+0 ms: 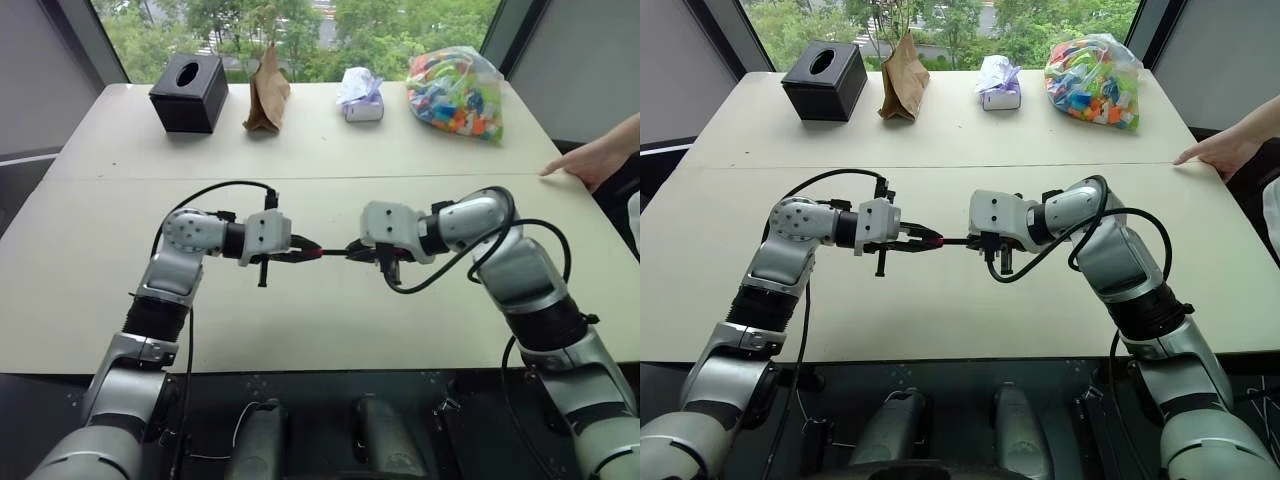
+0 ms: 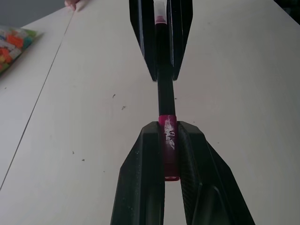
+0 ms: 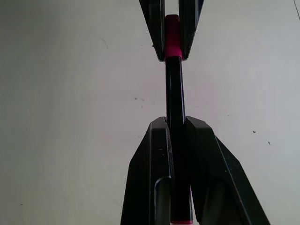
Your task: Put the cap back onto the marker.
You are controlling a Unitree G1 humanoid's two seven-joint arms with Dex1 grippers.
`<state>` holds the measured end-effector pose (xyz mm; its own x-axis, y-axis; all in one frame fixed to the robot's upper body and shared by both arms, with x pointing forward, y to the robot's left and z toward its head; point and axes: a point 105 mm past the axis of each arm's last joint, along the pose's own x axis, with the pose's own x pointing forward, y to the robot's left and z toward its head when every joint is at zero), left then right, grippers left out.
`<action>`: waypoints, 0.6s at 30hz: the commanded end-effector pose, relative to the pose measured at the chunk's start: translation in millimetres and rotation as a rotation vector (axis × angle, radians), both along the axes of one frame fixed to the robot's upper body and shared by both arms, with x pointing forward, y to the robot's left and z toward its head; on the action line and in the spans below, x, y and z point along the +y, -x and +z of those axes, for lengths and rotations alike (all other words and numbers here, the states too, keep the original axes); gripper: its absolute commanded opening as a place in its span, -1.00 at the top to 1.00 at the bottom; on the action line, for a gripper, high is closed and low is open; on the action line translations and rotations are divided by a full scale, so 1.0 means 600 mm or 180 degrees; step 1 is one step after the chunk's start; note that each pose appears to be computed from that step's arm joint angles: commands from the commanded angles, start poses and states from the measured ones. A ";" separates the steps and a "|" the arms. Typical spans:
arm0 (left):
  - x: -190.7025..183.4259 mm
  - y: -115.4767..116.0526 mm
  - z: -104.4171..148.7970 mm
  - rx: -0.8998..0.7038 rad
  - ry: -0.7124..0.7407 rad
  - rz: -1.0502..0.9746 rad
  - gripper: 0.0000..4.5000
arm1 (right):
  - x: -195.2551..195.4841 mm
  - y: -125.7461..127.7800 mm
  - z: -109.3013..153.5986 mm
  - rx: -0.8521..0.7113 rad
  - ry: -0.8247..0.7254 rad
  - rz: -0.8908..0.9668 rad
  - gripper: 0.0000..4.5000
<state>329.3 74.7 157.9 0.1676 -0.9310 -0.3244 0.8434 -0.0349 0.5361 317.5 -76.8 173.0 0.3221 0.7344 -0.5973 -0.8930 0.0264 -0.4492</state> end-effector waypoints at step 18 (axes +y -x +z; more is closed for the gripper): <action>0.027 0.023 0.035 -0.0098 0.0194 0.0204 -0.98 | -0.030 -0.005 0.024 -0.0267 -0.0044 0.0124 1.00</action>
